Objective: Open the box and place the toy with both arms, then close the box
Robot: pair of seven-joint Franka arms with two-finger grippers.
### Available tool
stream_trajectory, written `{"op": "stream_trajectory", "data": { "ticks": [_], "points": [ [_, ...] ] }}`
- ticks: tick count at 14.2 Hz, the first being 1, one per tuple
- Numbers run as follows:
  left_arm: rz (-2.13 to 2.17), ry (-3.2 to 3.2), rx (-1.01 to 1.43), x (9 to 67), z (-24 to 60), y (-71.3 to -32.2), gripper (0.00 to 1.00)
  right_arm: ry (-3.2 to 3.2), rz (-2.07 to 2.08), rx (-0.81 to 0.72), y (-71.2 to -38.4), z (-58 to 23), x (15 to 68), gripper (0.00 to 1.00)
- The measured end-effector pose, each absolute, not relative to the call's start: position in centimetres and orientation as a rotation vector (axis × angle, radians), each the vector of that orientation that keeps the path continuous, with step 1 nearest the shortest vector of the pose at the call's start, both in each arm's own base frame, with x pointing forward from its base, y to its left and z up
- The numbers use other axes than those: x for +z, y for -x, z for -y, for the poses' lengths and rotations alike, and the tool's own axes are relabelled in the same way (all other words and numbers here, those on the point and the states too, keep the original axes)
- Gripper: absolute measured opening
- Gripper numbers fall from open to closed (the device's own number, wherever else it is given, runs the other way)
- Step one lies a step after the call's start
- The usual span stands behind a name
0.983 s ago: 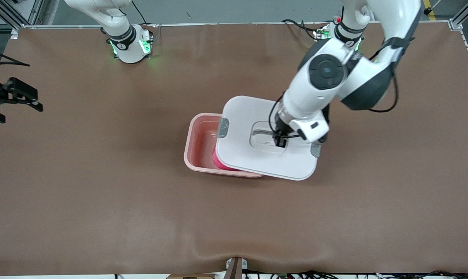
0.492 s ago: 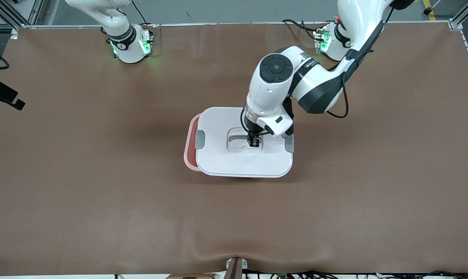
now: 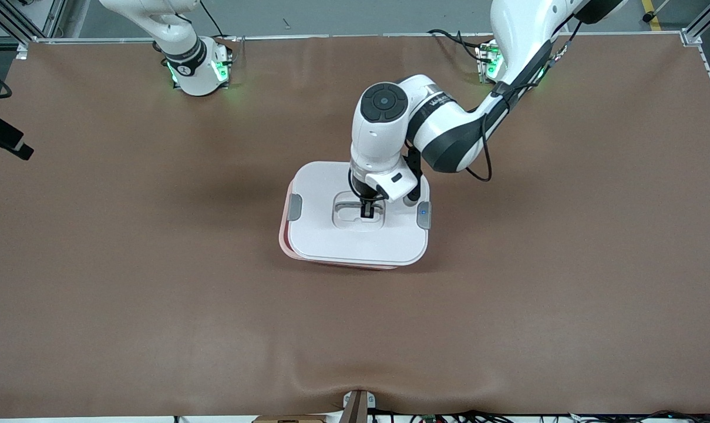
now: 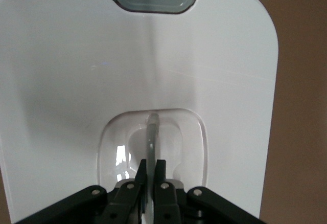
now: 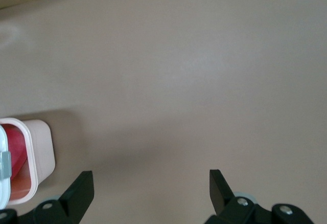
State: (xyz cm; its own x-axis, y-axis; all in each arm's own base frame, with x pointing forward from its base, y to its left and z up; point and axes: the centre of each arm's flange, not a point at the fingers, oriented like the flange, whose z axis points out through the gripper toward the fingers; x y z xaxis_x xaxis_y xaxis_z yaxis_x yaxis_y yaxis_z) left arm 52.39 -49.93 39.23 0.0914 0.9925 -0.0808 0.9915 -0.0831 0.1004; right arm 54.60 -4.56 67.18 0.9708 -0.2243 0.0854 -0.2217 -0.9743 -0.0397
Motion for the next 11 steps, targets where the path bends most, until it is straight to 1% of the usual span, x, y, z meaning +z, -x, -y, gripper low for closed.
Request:
{"op": "stream_trajectory", "data": {
  "ticks": [5,11],
  "points": [
    [-1.973,-2.196,-0.002,39.4,51.2,-51.7,0.07,3.105,-0.283,-0.205,-55.8,4.2,66.0,1.00],
    [-1.947,-2.206,0.010,38.8,51.5,-51.5,0.07,3.113,-0.216,-0.194,-56.3,3.8,65.3,1.00]
  ]
}}
